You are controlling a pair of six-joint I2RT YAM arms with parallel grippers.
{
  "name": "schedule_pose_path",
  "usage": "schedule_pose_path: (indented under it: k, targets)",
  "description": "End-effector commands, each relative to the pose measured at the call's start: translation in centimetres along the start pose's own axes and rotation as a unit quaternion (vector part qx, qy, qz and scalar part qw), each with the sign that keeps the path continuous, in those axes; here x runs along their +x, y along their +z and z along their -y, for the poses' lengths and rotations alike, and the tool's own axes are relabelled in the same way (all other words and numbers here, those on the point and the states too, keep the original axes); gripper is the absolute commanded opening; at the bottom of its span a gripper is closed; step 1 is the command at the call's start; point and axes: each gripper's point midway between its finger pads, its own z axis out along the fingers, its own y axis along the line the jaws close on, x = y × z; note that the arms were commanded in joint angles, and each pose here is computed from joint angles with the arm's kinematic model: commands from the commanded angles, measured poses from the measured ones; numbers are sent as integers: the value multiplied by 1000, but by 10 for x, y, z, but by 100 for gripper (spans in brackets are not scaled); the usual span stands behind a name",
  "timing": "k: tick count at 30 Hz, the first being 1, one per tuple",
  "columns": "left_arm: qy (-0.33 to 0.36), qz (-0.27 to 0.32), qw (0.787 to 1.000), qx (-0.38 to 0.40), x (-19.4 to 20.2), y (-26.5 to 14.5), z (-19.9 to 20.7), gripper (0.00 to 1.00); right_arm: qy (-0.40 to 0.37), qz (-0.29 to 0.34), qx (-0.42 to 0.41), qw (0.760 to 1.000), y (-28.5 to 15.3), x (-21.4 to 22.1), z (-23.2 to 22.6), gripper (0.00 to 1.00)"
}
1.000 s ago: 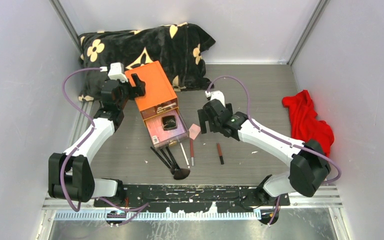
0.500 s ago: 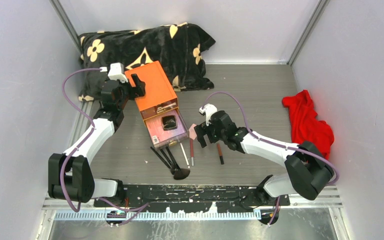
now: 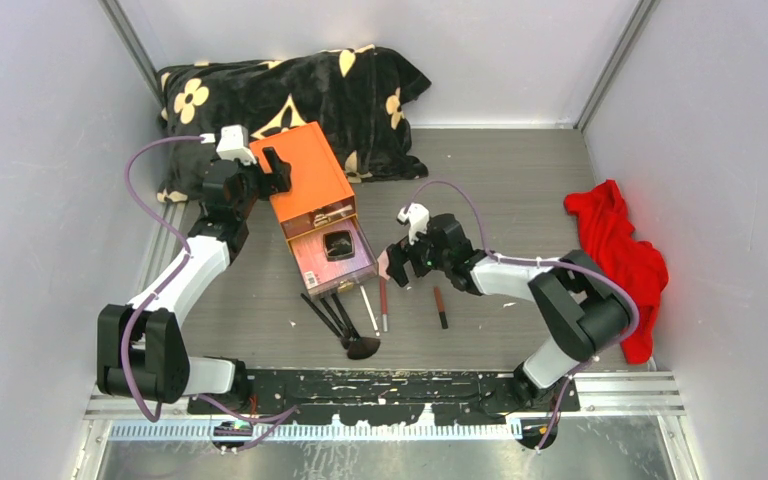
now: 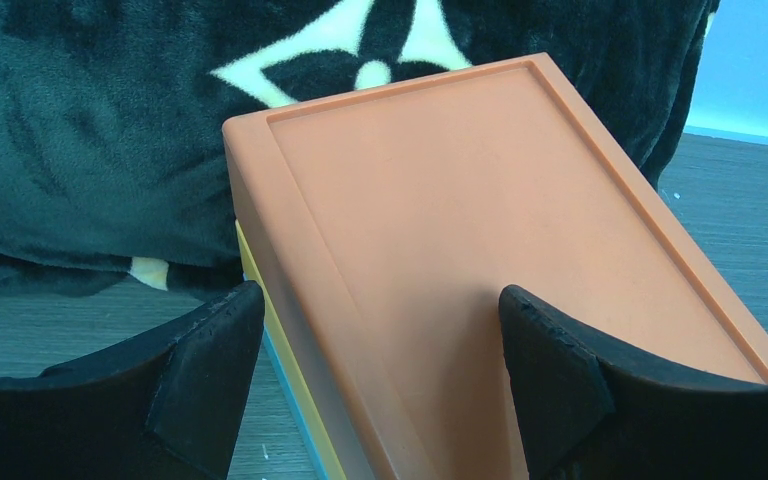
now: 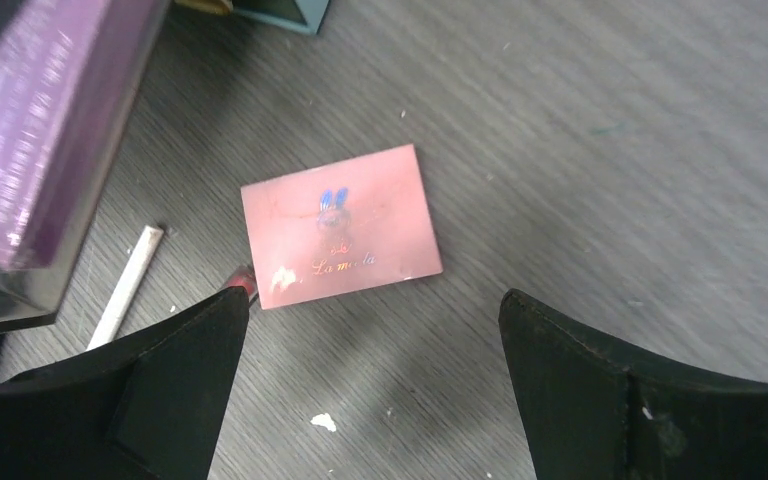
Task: Organize the makeup
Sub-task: Pick up the makeup from the center of the board.
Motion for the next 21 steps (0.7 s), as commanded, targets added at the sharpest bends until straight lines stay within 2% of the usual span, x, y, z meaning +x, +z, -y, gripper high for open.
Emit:
schedule_pose_path:
  k: [1, 5, 21]
  targets:
    - [45, -161, 985, -44, 97, -15, -31, 86, -12, 55, -39, 998, 12, -27, -9, 100]
    - [46, -163, 985, -45, 97, -14, -31, 86, -13, 70, -29, 997, 13, -29, -5, 100]
    - [48, -169, 983, -49, 101, -13, -33, 85, -20, 25, -22, 999, 41, -10, 9, 100]
